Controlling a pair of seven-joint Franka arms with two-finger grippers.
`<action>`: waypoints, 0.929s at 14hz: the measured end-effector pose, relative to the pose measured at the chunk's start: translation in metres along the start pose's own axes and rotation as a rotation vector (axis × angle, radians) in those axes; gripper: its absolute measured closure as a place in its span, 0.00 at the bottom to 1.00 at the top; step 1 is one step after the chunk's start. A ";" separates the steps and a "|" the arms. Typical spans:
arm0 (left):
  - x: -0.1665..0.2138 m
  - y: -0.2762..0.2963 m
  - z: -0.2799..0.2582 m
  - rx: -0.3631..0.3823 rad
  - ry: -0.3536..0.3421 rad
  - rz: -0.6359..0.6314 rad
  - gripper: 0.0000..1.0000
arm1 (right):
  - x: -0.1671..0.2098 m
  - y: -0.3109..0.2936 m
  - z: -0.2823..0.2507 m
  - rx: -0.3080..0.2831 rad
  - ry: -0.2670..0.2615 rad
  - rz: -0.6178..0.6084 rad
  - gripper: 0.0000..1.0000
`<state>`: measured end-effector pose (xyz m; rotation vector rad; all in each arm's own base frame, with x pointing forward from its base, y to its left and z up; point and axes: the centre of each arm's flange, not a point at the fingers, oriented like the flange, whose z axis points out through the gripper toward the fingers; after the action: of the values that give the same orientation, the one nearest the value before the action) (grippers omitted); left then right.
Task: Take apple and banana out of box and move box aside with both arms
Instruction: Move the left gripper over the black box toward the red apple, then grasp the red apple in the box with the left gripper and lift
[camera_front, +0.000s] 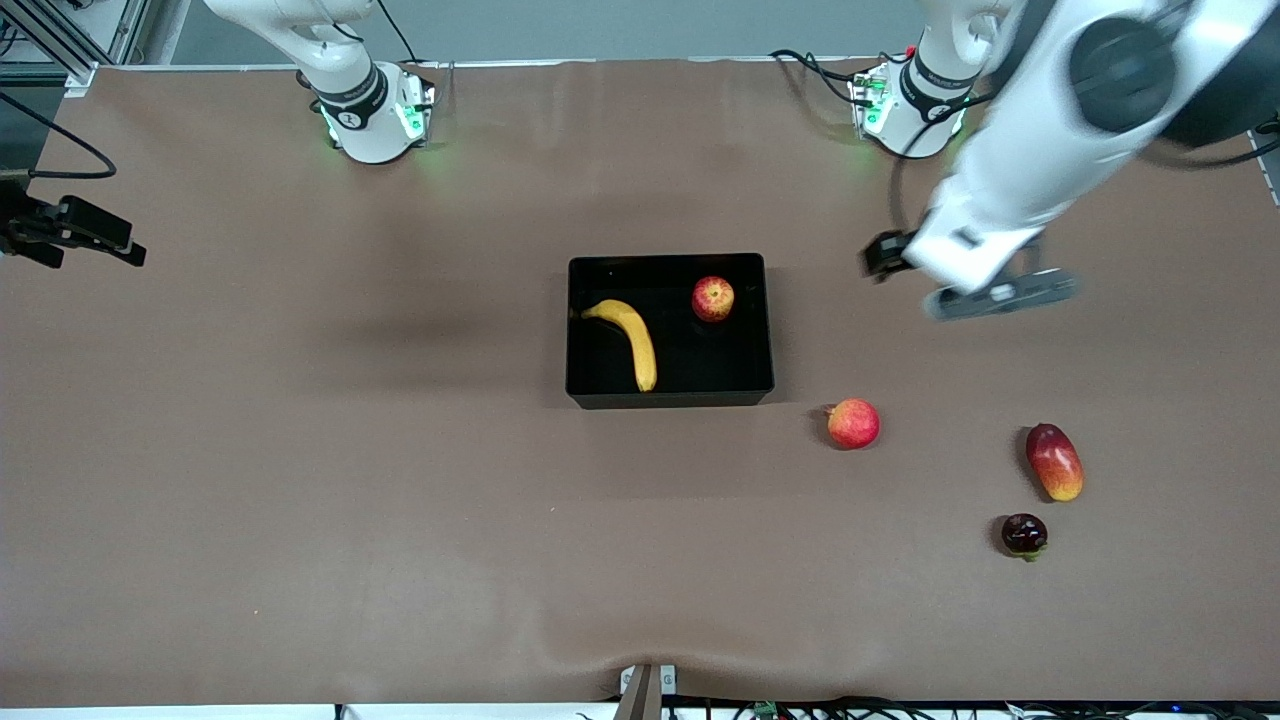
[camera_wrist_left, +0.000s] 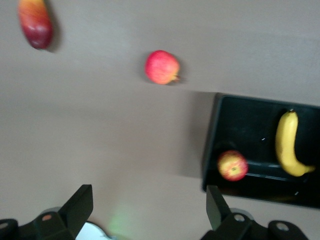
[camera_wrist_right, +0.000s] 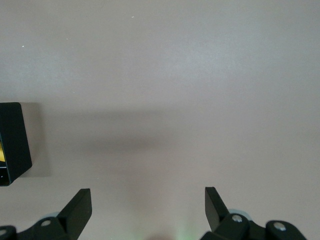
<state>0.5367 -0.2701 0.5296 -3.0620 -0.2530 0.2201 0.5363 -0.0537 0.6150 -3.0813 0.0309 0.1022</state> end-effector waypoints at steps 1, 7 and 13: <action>-0.005 0.027 0.018 0.002 -0.006 -0.044 0.00 | 0.000 0.000 0.000 0.000 0.000 0.000 0.00; -0.066 0.146 0.127 -0.019 0.011 -0.268 0.00 | 0.000 0.000 0.000 0.000 0.000 -0.001 0.00; -0.082 0.181 0.256 0.040 -0.051 -0.426 0.00 | 0.000 0.000 0.000 0.000 0.001 0.000 0.00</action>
<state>0.4477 -0.4500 0.2753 -2.8738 -0.8753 0.2720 0.5365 -0.0535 0.6151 -3.0810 0.0305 0.1003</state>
